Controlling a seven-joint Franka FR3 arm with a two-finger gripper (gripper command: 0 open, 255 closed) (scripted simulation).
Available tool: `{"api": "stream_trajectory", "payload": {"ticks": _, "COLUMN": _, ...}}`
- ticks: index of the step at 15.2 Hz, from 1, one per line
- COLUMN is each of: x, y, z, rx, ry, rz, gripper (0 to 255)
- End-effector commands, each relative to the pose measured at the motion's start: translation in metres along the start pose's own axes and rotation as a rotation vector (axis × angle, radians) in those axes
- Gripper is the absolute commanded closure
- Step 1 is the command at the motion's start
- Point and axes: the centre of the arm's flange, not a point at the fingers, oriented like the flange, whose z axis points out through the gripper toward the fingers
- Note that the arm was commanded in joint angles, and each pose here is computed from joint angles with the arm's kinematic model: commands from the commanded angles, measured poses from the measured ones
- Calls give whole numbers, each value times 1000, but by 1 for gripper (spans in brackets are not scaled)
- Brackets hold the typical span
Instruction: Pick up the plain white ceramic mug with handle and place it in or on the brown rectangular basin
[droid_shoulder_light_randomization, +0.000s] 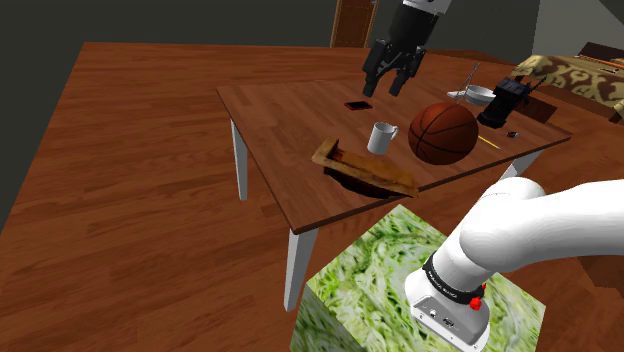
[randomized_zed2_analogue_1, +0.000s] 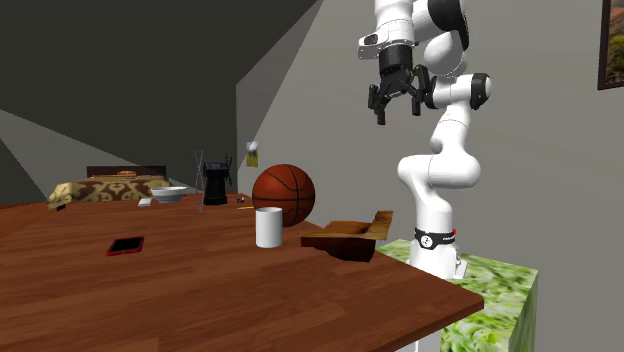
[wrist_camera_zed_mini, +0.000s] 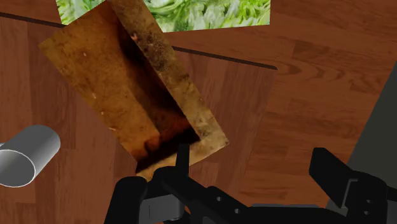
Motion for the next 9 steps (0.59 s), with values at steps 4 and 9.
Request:
{"api": "stream_trajectory", "payload": {"ticks": 4, "x": 19, "y": 28, "z": 21, "rx": -14, "ry": -23, "rz": -9, "gripper": 0}}
{"api": "stream_trajectory", "payload": {"ticks": 9, "x": 50, "y": 75, "z": 56, "rx": -37, "ry": -62, "rz": -24, "gripper": 0}}
